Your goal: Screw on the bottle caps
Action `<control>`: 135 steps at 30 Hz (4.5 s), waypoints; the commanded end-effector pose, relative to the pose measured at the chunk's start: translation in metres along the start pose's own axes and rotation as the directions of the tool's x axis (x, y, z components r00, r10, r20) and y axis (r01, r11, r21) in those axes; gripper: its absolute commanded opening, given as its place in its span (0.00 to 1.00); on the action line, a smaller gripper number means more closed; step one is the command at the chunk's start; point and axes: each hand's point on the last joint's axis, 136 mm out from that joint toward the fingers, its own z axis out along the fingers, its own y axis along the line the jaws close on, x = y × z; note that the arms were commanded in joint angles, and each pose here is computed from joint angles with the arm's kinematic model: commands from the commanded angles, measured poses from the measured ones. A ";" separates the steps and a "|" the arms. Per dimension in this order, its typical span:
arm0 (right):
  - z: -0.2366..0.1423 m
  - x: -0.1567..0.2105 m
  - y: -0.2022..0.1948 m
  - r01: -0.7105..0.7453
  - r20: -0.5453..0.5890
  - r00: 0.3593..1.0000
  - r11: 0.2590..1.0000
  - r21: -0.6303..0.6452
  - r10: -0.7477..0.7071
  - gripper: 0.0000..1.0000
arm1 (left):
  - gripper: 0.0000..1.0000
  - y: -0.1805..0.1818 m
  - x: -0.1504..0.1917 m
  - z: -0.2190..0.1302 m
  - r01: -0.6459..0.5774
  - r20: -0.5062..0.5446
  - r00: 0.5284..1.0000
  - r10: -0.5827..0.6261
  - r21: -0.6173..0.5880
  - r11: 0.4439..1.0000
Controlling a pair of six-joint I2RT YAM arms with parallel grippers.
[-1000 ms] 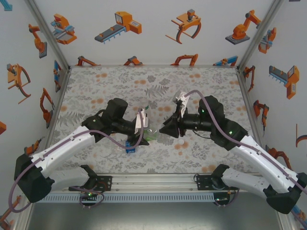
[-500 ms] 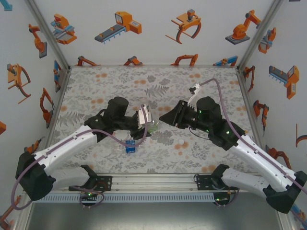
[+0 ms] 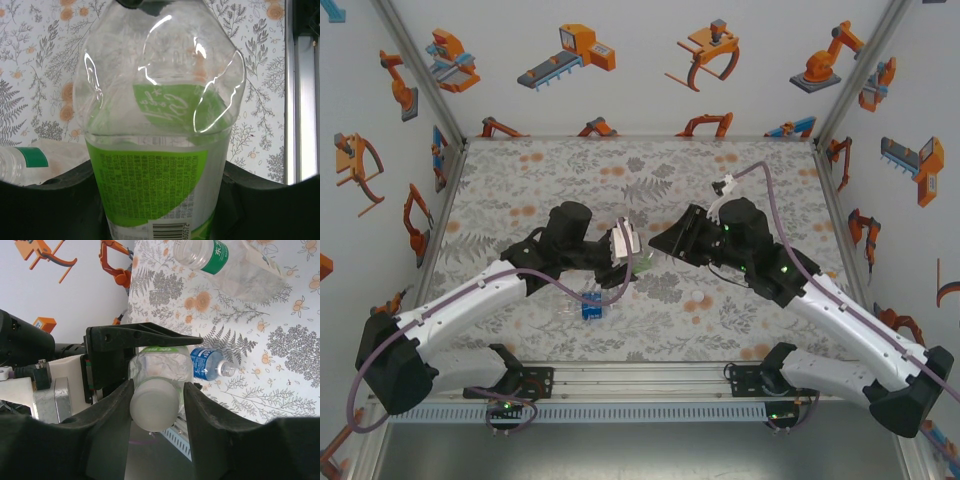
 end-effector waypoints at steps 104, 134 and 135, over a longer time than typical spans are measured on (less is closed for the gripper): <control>0.100 -0.092 -0.039 0.729 0.041 0.684 0.685 0.007 -0.728 0.57 | 0.97 0.118 0.068 -0.182 0.541 0.261 0.810 -0.524 -0.678 0.498; 0.195 -0.020 -0.009 0.801 0.193 0.598 0.574 -0.168 -0.778 0.49 | 0.97 0.112 0.064 -0.168 0.553 0.244 0.811 -0.531 -0.615 0.562; 0.195 -0.020 -0.010 0.801 0.191 0.598 0.574 -0.167 -0.779 0.47 | 0.97 0.113 0.064 -0.168 0.554 0.246 0.811 -0.531 -0.613 0.563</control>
